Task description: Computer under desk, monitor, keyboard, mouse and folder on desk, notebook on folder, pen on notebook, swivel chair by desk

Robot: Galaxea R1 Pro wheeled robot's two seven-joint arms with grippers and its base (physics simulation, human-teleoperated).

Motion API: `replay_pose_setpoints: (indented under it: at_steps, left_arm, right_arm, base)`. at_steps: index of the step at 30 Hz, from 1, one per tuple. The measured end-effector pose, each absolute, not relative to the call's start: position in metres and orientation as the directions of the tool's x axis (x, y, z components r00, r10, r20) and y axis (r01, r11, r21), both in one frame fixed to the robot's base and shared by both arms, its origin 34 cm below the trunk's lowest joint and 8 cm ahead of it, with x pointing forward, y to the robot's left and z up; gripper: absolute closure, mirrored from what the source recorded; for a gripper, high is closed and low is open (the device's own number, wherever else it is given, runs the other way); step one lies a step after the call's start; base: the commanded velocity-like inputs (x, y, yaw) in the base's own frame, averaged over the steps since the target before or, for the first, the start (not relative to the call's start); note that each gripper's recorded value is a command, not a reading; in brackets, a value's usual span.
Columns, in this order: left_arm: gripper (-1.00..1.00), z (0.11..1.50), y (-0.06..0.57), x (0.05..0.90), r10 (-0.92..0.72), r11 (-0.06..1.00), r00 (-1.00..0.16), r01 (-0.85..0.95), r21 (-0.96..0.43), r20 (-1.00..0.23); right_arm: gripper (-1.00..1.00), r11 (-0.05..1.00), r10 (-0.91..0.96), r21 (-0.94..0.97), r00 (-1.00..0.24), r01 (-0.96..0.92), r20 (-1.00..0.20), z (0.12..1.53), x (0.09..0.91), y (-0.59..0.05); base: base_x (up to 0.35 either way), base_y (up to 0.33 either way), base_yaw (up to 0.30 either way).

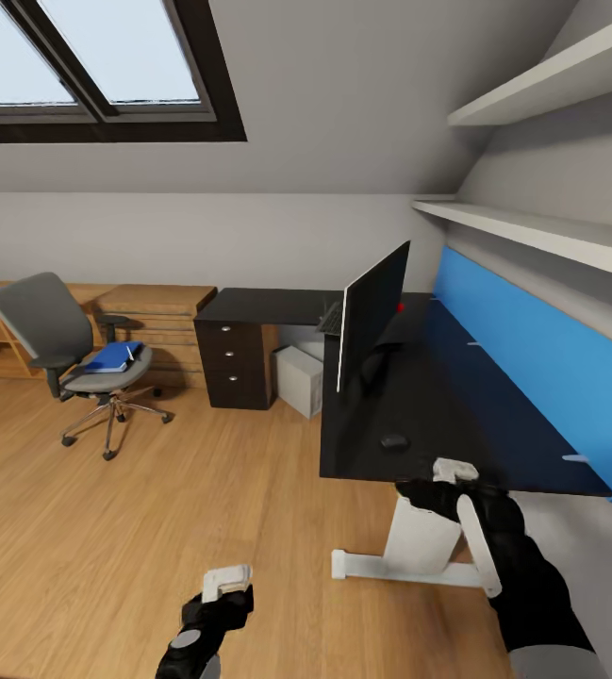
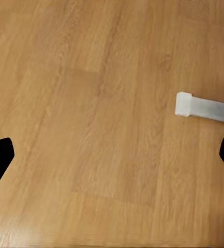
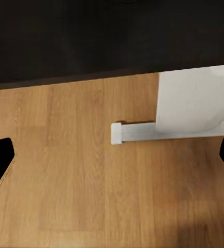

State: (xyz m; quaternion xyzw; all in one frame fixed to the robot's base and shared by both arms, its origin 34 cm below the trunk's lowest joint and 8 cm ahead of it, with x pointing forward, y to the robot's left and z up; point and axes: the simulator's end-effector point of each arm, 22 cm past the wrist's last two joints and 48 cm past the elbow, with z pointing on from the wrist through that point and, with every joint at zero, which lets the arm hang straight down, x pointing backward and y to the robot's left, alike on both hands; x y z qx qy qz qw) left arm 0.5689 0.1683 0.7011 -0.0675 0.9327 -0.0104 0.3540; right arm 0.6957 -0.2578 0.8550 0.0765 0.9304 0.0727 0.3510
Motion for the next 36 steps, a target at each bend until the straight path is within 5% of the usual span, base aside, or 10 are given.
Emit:
replay_pose_setpoints:
  at_steps: [17, 36]
  left_arm:
    - [-1.0, 0.79, 0.122, 0.623, -0.133, 0.987, -0.719, -0.037, -0.153, -0.683]
    - [-1.0, 0.771, 0.187, 0.622, -0.119, 0.993, -0.732, -0.094, -0.074, -0.67]
  right_arm:
    - [-1.0, 0.964, 0.217, 0.257, -0.763, 0.069, -0.608, 0.863, 0.713, -0.239]
    - [-1.0, 0.968, 0.207, 0.24, -0.768, 0.071, -0.607, 0.854, 0.694, -0.244]
  base:
    - [0.0, 0.0, 0.0]
    - [0.0, 0.0, 0.0]
